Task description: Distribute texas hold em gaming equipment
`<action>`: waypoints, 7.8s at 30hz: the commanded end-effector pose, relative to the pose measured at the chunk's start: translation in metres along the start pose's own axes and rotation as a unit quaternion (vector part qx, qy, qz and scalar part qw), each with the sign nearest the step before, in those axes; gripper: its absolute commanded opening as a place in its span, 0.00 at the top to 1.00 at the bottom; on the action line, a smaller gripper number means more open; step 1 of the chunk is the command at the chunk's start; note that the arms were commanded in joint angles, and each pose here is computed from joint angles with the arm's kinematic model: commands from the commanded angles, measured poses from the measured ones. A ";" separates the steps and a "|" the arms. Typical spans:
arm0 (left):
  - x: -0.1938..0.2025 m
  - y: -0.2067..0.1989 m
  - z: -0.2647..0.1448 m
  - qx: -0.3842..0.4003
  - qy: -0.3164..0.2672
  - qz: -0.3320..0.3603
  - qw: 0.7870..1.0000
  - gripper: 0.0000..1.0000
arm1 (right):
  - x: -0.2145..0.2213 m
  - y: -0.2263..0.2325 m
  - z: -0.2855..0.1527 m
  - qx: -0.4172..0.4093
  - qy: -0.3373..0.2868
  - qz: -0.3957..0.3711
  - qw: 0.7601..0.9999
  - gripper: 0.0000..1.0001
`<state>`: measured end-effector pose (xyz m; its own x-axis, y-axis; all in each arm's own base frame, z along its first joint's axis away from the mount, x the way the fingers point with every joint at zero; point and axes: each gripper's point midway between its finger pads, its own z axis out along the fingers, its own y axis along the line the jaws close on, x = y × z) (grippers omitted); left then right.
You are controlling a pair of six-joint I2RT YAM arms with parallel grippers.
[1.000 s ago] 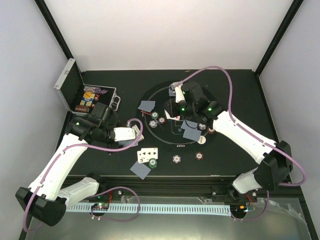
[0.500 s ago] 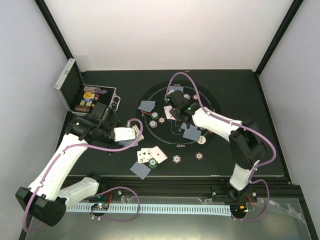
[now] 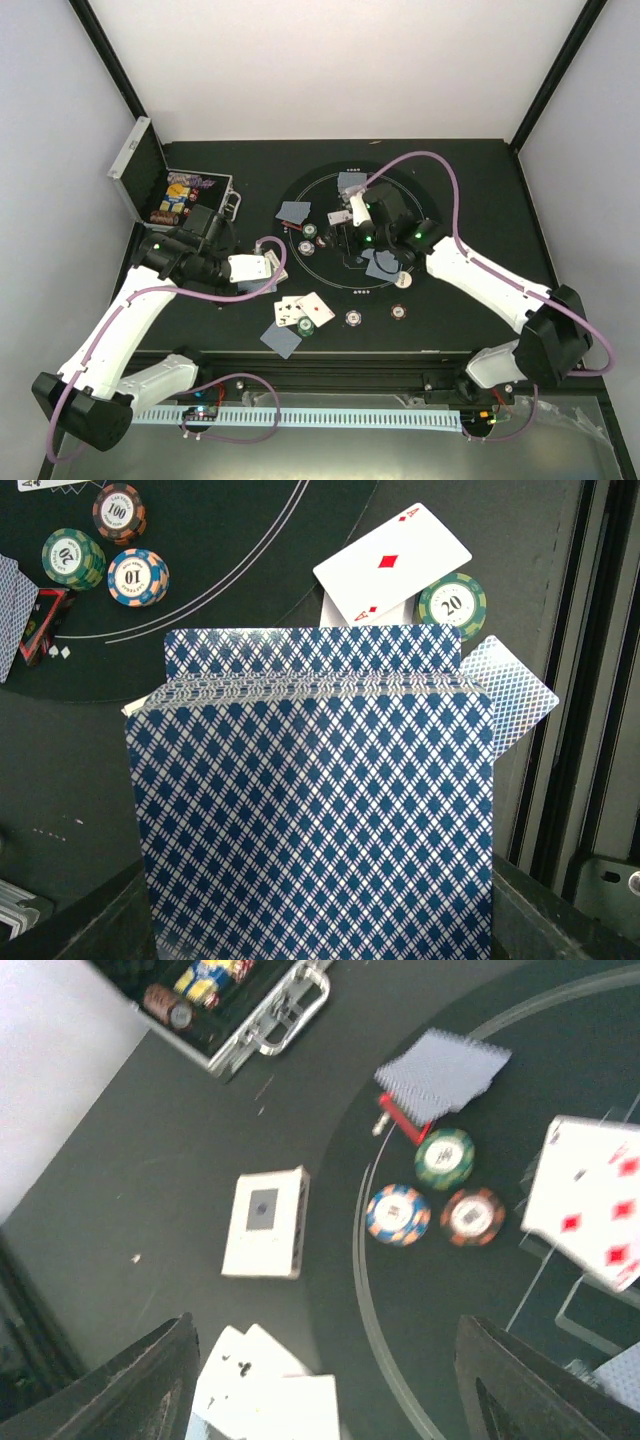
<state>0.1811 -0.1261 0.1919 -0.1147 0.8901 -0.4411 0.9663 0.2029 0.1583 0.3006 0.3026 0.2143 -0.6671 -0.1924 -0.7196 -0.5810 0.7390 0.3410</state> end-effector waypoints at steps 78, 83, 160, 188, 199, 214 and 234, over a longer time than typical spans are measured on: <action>-0.016 -0.008 -0.018 0.012 -0.032 0.011 0.999 0.99 | 0.100 0.127 0.073 -0.279 0.161 0.291 0.901 0.34; -0.016 -0.006 -0.017 0.008 -0.031 0.011 0.999 0.98 | 0.098 0.124 0.064 -0.282 0.155 0.286 0.903 0.40; -0.006 0.002 -0.002 0.009 -0.004 0.005 1.000 0.99 | 0.040 -0.181 0.117 0.425 0.205 -0.382 0.795 0.91; -0.003 -0.001 -0.007 0.001 0.002 0.010 1.000 0.98 | 0.058 -0.194 0.107 0.411 0.247 -0.317 0.818 0.17; -0.003 0.002 -0.003 0.004 0.005 0.008 1.000 0.99 | 0.072 -0.206 0.110 0.381 0.267 -0.243 0.851 0.16; -0.002 -0.002 -0.005 0.004 -0.001 0.008 1.000 0.98 | 0.042 -0.170 0.070 0.208 0.154 0.000 0.966 0.12; -0.001 -0.002 -0.003 0.003 0.002 0.007 1.000 0.98 | 0.104 -0.190 0.105 0.156 0.186 0.107 0.964 0.33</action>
<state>0.1780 -0.1257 0.1916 -0.1196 0.8962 -0.4272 0.9715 0.1943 0.1357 0.3928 0.2045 0.0224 -0.9026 -0.2021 -0.3801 -0.2874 0.9403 0.1825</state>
